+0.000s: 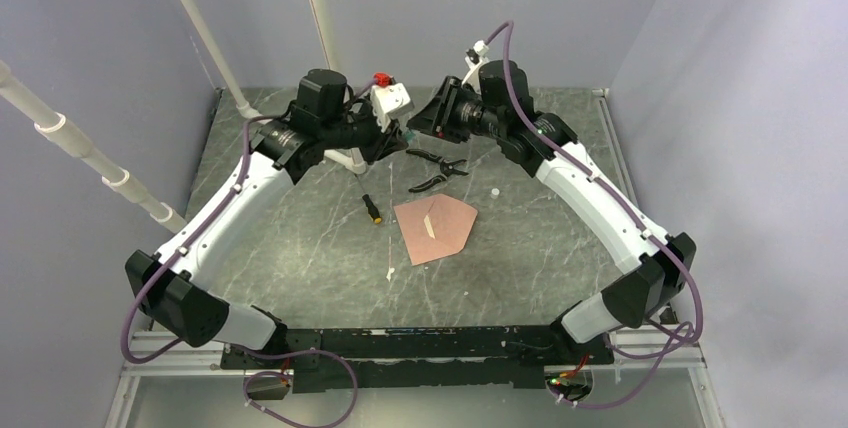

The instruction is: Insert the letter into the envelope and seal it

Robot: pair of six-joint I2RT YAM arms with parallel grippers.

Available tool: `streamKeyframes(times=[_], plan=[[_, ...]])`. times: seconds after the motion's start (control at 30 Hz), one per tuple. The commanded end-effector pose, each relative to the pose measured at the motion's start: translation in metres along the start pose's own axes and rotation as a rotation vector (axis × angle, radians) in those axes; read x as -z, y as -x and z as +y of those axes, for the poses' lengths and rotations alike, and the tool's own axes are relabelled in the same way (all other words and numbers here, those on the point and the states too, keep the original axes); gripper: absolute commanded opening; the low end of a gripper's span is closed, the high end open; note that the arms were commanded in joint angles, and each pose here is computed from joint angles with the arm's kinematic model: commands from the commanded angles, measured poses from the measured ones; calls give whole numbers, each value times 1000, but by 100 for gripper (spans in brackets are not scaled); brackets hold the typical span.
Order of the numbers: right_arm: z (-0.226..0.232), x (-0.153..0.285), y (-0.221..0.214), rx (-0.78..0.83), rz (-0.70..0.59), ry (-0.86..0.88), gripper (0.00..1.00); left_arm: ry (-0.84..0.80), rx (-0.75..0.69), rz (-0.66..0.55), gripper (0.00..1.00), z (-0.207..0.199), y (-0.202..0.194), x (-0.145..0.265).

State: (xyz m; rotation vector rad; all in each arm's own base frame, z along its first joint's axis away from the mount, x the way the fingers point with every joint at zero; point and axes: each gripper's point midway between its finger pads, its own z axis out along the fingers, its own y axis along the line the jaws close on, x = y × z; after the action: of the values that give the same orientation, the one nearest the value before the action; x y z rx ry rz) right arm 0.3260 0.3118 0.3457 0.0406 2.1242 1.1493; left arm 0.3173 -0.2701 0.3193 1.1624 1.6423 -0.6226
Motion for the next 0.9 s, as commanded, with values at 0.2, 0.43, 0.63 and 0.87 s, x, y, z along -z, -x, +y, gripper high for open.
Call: streamKeyframes(times=[0.2, 0.43, 0.63, 0.87], plan=[[19, 20, -2, 110, 60, 123, 71, 25, 10, 11, 2, 8, -2, -1], [10, 24, -15, 233, 139, 165, 63, -128, -3, -9, 3, -17, 9, 3], [8, 28, -6, 213, 107, 184, 37, -233, -3, -22, 3, -35, 17, 10], [6, 18, -4, 143, 114, 166, 2, -187, -23, -25, 2, -27, 18, 10]])
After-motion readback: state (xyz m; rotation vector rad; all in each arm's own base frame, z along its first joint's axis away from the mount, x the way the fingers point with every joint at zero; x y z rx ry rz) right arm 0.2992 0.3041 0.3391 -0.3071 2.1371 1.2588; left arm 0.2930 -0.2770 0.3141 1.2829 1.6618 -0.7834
